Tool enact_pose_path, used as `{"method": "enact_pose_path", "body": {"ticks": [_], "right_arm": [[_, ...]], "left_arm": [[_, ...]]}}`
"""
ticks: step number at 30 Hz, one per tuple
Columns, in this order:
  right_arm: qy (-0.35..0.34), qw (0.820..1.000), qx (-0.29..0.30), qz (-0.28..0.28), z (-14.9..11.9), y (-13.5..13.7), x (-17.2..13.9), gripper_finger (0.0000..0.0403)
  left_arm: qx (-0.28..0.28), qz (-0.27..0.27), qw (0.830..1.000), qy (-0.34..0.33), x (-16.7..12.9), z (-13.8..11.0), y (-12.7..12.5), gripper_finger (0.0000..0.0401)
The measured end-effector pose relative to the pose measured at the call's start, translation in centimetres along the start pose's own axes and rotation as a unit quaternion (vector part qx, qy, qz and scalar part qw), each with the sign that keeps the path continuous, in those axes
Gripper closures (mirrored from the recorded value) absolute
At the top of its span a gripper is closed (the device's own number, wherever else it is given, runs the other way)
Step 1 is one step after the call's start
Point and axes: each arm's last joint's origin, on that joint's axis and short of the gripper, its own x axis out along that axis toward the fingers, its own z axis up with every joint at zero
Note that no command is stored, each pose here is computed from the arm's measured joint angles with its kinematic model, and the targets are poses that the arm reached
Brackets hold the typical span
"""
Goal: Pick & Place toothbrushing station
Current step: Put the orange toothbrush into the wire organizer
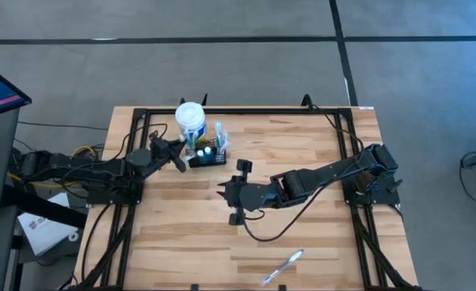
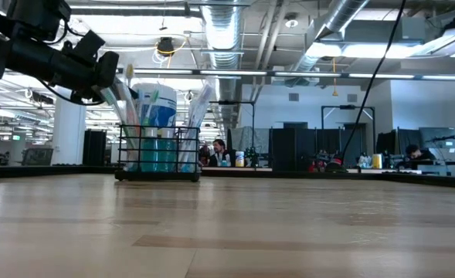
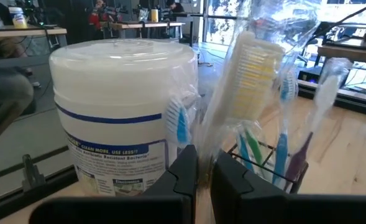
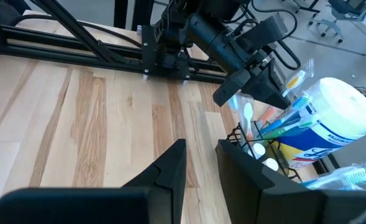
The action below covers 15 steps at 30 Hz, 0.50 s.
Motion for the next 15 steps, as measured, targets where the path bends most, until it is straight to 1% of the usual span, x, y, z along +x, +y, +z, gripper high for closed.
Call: {"method": "enact_pose_path", "body": {"ticks": [7, 11, 15], "right_arm": [[0.0, 1.0, 0.0, 0.0, 0.01, 0.0, -0.01, 0.0321], [0.0, 1.0, 0.0, 0.0, 0.01, 0.0, -0.01, 0.0321], [0.0, 1.0, 0.0, 0.0, 0.03, -0.01, -0.02, 0.0321]], "left_arm": [[0.001, 0.005, 1.0, 0.0, 0.18, 0.05, 0.25, 0.0389], [0.002, -0.011, 1.0, 0.002, 0.31, 0.05, 0.32, 0.0389], [0.002, -0.011, 1.0, 0.003, 0.34, 0.05, 0.35, 0.0388]]}}
